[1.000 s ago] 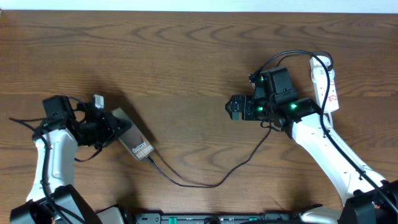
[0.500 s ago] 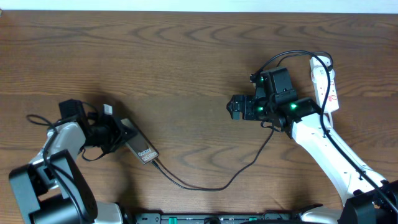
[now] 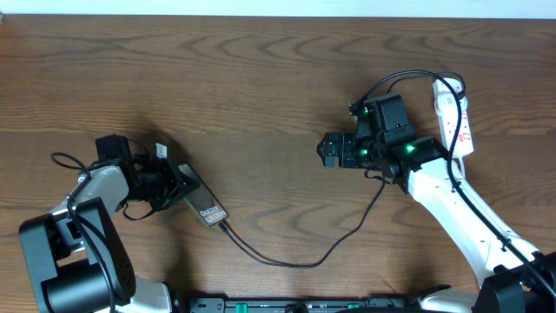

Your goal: Plug charger to phone and switch on socket

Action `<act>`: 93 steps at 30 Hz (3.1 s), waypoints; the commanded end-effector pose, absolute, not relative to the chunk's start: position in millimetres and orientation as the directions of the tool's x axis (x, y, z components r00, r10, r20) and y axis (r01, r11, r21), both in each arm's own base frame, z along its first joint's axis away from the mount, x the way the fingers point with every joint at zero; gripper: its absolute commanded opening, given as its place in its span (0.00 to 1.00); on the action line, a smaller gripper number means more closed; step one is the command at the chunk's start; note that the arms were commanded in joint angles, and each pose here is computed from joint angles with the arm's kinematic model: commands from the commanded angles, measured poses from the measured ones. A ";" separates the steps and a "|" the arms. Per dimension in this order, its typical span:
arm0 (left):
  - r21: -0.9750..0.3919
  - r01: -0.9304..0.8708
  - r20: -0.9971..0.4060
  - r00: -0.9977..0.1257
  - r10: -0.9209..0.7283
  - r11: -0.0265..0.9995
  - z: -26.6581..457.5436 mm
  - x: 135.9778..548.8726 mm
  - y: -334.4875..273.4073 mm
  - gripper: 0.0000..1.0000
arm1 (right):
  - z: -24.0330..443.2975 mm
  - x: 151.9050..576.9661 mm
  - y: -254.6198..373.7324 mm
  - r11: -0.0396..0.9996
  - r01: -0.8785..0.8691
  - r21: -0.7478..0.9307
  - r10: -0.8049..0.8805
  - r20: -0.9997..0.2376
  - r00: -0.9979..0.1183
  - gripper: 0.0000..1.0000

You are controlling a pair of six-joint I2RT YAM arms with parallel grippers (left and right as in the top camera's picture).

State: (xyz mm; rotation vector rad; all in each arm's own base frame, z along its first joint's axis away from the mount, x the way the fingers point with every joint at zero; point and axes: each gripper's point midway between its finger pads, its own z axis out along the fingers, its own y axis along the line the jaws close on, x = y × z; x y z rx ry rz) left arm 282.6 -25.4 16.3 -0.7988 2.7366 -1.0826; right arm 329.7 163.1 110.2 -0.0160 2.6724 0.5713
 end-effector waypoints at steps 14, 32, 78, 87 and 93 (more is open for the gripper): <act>-0.659 -0.450 0.136 -0.860 -0.493 0.603 15.7 275.9 -29.9 0.35 | 117.5 333.2 160.9 0.917 -0.093 0.388 0.082 -0.410 -0.909 0.99; -0.579 -0.508 0.188 -0.844 -0.502 0.638 6.5 258.7 -24.2 0.58 | 117.5 333.1 160.8 0.917 -0.093 0.388 0.081 -0.409 -0.909 0.99; -0.585 -0.186 -0.538 -0.640 -0.549 0.789 201.1 251.3 -6.1 0.94 | 145.8 332.0 146.3 0.930 -0.098 0.354 0.091 -0.480 -0.872 0.99; -0.588 -0.205 -0.511 -0.657 -0.555 0.783 194.3 251.3 -6.1 0.95 | 266.3 336.9 46.5 0.963 0.116 0.245 0.263 -0.741 -0.618 0.99; -0.588 -0.207 -0.507 -0.659 -0.556 0.782 193.3 251.7 -6.0 0.95 | 303.4 340.1 -26.9 0.949 0.260 0.176 0.297 -0.769 -0.567 0.99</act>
